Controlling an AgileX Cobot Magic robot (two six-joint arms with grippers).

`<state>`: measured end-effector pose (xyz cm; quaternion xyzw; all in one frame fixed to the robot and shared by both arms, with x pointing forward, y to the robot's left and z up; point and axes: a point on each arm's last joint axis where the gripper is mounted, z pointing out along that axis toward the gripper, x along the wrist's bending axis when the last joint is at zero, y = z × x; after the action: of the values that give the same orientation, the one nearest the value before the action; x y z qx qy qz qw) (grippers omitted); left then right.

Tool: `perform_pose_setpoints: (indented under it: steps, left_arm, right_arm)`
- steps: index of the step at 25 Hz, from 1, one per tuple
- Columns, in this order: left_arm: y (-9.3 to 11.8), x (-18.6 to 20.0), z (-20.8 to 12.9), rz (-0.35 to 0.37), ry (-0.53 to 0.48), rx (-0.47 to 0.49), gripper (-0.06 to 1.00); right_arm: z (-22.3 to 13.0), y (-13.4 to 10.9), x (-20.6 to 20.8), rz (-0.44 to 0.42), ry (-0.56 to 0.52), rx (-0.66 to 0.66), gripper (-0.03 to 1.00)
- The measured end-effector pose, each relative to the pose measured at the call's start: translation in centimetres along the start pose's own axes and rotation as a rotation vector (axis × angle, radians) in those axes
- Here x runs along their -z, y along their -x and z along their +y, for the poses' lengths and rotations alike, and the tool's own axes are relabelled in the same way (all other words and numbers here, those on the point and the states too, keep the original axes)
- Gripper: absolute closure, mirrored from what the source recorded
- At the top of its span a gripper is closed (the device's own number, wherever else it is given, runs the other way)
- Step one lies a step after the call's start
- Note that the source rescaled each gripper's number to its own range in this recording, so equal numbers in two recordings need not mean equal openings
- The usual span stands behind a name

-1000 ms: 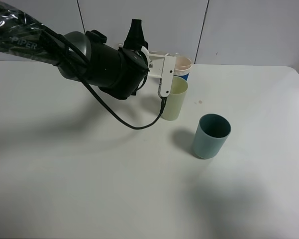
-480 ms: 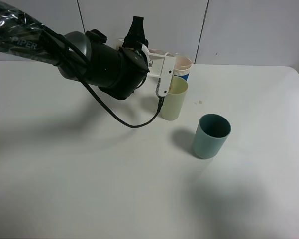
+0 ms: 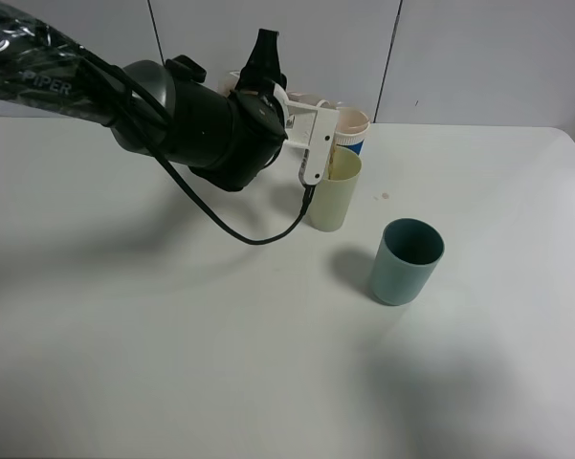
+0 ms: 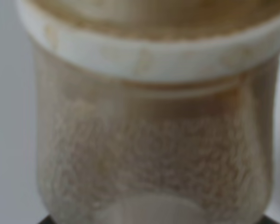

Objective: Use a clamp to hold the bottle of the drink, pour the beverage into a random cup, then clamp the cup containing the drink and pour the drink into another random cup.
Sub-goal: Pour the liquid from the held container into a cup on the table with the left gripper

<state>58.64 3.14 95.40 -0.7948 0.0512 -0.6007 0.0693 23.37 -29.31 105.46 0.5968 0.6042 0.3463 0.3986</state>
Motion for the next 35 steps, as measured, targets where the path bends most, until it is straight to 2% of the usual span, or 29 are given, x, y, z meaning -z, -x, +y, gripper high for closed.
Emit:
perform_pose_setpoints:
  steps: [29,35]
  left_arm:
    - [-0.2,0.0,0.09,0.022,0.01,-0.071,0.91]
    - [-0.5,0.01,-0.02,0.055,-0.005,-0.094,0.91]
  right_arm:
    - [0.0,0.0,0.0,0.0,0.0,0.0,0.05]
    - [0.0,0.0,0.0,0.0,0.0,0.0,0.05]
